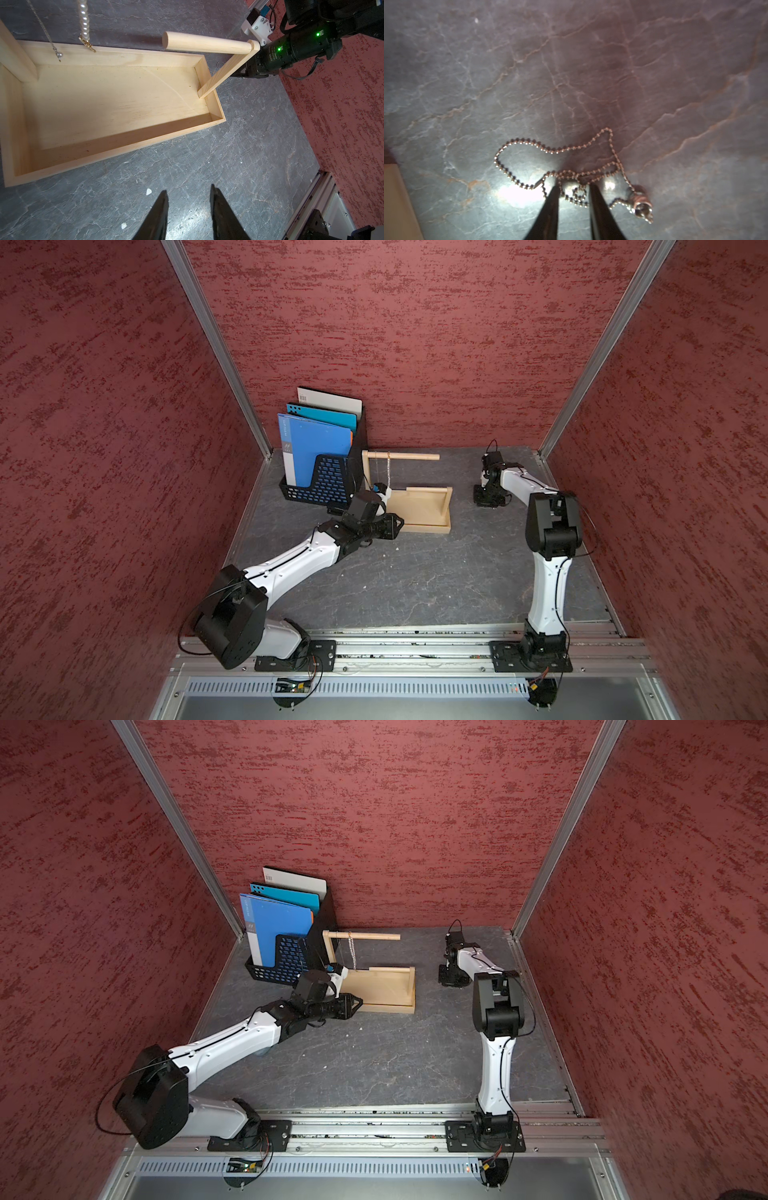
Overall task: Hang the necklace on the jewelry display stand
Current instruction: Move the necklace to the center of the board.
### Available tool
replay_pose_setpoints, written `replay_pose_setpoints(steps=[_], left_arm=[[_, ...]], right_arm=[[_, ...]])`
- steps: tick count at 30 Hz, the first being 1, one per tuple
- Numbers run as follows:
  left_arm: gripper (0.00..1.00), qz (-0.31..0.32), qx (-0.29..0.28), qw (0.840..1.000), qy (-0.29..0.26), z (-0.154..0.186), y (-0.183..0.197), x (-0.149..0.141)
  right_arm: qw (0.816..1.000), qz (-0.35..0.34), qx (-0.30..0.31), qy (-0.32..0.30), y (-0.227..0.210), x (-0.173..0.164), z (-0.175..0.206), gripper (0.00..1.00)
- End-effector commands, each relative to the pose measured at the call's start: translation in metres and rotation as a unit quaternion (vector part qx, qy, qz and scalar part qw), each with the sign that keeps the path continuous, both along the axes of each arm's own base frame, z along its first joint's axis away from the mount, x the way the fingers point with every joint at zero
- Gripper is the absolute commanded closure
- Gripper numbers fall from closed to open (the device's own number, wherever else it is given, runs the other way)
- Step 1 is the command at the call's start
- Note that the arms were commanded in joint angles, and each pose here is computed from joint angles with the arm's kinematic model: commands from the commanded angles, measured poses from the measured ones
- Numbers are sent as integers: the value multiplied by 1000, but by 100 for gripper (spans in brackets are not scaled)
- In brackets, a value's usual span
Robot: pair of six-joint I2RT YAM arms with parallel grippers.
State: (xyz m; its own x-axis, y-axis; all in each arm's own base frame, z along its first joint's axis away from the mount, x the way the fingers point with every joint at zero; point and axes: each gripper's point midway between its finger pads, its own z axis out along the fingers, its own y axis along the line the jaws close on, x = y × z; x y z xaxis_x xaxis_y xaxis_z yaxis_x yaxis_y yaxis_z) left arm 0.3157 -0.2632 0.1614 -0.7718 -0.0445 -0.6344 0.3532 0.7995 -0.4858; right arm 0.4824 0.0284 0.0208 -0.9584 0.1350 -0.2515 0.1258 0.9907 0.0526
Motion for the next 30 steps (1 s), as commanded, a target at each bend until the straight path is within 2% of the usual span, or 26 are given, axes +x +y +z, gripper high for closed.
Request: replay_pose_setpoints(steps=[1, 4, 8, 14, 24, 26, 28, 30], left_arm=[[64, -8, -9, 1000, -18, 15, -5, 0], [64, -10, -9, 1000, -21, 17, -6, 1], [64, -15, -13, 1000, -21, 19, -9, 1], [64, -19, -15, 999, -24, 22, -11, 0], [64, -6, -16, 999, -31, 19, -4, -5], [64, -4, -14, 999, -34, 18, -2, -5], [64, 2, -15, 999, -32, 17, 0, -5], [64, 1, -27, 999, -31, 19, -3, -6]], right_arm=[[998, 12, -13, 66, -1, -29, -24, 82], [995, 19, -25, 92, -1, -47, -26, 89], [993, 19, -2, 119, 10, -77, -20, 100], [989, -2, 57, 136, 36, -140, -5, 100], [978, -10, 130, 164, 88, -274, 28, 100], [977, -16, 148, 156, 94, -288, 39, 86], [976, -32, 161, 146, 95, -295, 53, 67], [980, -36, 155, 116, 90, -290, 71, 61]])
